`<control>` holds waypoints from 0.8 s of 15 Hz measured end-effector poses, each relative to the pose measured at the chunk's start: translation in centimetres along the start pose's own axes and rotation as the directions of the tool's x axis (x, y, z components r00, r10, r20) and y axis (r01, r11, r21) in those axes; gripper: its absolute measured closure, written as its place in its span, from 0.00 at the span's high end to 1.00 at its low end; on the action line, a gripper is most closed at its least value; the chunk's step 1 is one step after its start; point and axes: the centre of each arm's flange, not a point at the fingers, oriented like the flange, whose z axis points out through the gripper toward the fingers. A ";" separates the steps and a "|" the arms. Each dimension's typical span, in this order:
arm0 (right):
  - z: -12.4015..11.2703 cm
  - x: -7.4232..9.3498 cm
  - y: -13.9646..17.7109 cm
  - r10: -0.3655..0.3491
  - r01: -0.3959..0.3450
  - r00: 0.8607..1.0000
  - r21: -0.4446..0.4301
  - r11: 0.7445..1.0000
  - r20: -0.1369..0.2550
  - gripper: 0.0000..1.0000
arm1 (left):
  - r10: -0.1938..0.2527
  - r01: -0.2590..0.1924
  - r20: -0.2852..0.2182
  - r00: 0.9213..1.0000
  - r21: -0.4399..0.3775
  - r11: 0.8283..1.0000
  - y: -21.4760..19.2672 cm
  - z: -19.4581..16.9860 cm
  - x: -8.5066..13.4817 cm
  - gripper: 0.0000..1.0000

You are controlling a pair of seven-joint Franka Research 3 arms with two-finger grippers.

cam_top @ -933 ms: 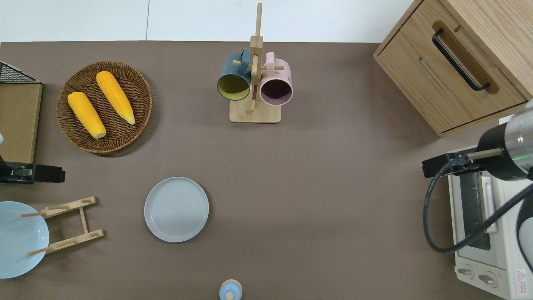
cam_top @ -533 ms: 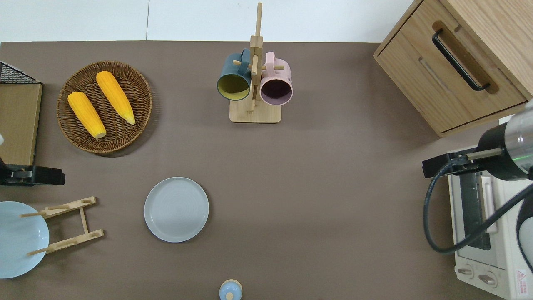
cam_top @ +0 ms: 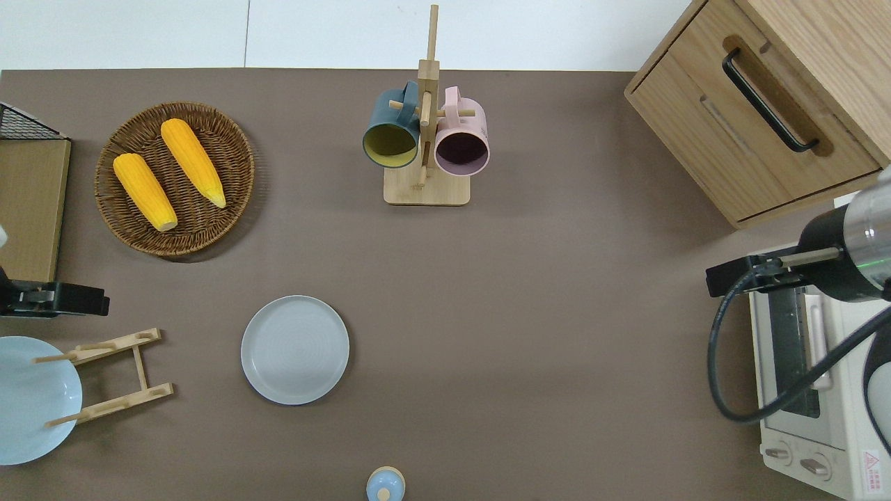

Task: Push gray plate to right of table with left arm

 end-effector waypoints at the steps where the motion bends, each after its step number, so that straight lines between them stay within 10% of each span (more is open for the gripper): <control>1: 0.0 0.0 0.0 0.000 0.000 1.000 0.000 1.000 0.000 0.99 | 0.000 0.000 0.003 1.000 -0.002 1.000 0.0 0.1 0.0 0.99; 12: 0.0 0.0 0.0 0.000 0.000 1.000 0.000 1.000 0.000 0.99 | -0.005 0.006 0.010 1.000 -0.045 0.999 1.7 5.4 -1.2 0.99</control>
